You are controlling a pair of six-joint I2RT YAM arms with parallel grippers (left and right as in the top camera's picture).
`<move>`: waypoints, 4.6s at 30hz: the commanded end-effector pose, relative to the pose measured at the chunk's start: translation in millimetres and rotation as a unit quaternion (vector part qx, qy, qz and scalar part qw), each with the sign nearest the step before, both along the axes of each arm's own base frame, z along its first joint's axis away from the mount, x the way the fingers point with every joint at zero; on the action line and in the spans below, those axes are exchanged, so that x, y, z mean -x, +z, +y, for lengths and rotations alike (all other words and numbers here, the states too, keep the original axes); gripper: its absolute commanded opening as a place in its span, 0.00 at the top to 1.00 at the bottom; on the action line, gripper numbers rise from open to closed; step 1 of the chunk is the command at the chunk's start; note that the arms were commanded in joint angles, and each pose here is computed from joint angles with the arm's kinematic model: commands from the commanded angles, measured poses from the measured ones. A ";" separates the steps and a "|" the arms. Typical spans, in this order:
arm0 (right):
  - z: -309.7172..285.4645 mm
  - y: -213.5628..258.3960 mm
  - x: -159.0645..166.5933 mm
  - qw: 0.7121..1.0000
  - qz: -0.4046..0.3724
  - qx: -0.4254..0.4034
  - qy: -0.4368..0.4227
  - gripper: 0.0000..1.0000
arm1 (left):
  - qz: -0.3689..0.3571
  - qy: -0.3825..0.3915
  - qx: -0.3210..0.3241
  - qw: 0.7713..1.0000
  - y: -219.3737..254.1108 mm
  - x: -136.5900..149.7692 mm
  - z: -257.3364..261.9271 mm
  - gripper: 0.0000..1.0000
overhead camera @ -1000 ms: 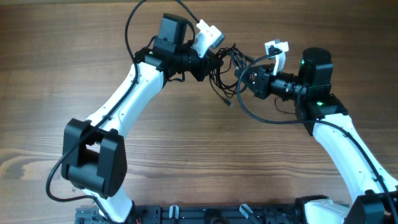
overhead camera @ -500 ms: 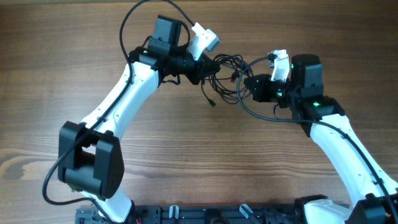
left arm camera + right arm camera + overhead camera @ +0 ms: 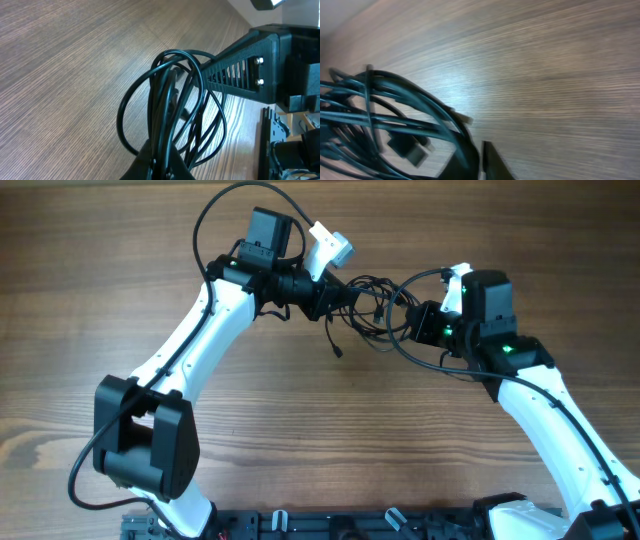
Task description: Untangle cables
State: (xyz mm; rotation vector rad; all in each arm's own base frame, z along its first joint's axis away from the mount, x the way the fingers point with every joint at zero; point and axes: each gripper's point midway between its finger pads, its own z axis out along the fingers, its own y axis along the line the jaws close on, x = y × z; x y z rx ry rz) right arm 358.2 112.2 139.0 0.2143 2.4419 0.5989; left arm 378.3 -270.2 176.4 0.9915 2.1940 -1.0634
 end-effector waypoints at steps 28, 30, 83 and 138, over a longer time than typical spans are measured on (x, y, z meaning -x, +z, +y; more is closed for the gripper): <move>49.1 42.4 10.7 0.969 -0.089 -0.125 0.196 0.45 | -0.047 0.001 0.022 0.999 43.5 7.9 -23.6 0.94; 49.5 45.3 6.8 0.968 -0.098 -0.125 0.193 0.44 | -0.043 -0.004 0.028 0.999 45.2 10.2 -25.1 0.95; -89.8 -34.1 -10.7 0.995 0.039 0.017 -0.095 0.90 | -0.026 0.161 -0.024 0.986 37.3 -46.6 89.9 0.95; 42.9 58.5 -31.0 0.968 -0.141 -0.156 0.139 0.54 | -0.052 -0.090 0.174 0.979 111.0 31.6 -45.5 0.91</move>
